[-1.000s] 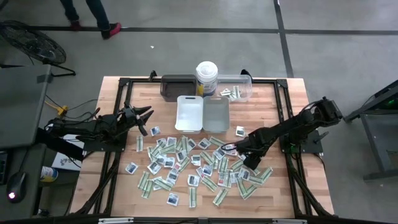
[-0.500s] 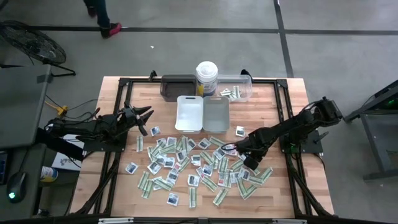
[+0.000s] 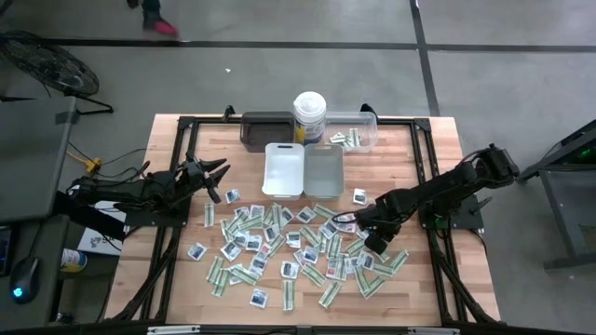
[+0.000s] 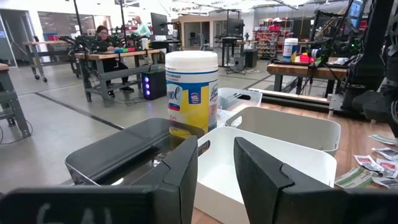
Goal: Pick & Place First Aid Supplies
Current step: Put the band aid into the transparent bin
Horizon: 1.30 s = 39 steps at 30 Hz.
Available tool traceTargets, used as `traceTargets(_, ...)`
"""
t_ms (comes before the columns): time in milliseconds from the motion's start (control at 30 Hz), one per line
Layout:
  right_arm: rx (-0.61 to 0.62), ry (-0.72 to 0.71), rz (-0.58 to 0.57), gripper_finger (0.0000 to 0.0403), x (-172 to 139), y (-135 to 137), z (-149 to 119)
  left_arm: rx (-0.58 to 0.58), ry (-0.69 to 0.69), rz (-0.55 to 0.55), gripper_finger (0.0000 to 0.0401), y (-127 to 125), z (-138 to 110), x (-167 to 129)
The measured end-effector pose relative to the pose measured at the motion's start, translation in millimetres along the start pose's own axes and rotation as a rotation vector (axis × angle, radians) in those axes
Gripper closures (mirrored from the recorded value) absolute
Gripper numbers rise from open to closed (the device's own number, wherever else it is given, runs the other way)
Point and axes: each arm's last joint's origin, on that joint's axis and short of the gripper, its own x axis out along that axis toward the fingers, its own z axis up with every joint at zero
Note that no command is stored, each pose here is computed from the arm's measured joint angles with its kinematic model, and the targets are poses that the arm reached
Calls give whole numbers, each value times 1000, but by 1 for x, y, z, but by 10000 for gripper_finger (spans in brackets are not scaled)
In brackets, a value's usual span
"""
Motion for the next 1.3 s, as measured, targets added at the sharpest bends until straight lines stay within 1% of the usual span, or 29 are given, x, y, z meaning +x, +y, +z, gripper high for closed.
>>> traceTargets(333,27,-100,132,402,-34,-6,-14,0,0,0,300,0,0,0)
traceTargets(567,43,-208,233,402,-62,-20,-20,1,0,0,300,0,0,0)
traceTargets(833,4,-313,295,403,-85,-38,-21,0,0,0,300,0,0,0)
traceTargets(900,-21,-348,289,403,-96,-40,-21,0,0,0,300,0,0,0)
traceTargets(1100,-94,-450,222,403,-133,-48,-18,1,1,0,300,0,0,0)
traceTargets(1200,-140,-514,183,403,-148,-52,-10,0,0,0,300,0,0,0)
traceTargets(1300,-176,-573,121,403,-162,-59,1,0,1,0,300,0,0,0)
